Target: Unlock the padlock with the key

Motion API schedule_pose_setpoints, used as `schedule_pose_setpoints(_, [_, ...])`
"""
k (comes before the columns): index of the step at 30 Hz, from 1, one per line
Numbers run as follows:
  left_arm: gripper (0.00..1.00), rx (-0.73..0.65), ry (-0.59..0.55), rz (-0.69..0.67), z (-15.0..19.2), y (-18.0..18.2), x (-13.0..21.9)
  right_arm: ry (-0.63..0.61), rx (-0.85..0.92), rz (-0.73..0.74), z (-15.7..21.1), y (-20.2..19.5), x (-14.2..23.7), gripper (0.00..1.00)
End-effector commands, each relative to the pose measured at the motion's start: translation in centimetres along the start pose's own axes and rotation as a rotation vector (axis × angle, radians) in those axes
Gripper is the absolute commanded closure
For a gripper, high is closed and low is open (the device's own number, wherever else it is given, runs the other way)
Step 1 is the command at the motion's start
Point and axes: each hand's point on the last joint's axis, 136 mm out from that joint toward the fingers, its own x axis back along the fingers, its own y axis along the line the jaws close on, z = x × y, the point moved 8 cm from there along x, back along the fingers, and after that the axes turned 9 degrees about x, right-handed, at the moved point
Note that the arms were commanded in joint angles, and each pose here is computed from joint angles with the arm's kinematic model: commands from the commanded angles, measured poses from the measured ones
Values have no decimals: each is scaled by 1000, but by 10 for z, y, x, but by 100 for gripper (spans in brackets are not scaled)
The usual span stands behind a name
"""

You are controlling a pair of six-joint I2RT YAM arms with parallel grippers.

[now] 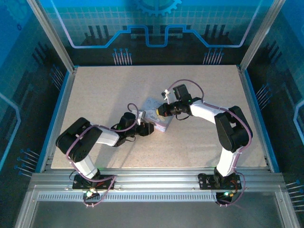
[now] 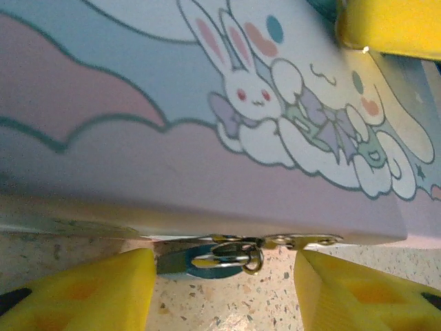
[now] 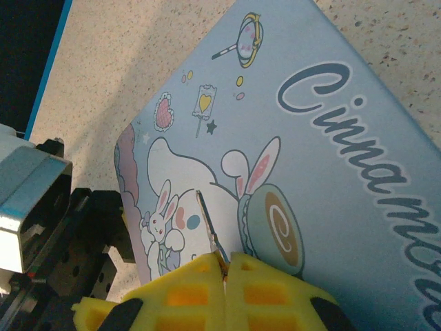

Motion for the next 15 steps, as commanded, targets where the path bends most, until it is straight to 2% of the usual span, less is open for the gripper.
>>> schedule_pose_setpoints(1, [45,-34,10,39,-2,-8,-5,101,-43,41,27,-9,-11,100])
schedule_pose_setpoints(15, [51,-11,15,24,2,-11,-17,100,-49,49,28,-9,-10,100])
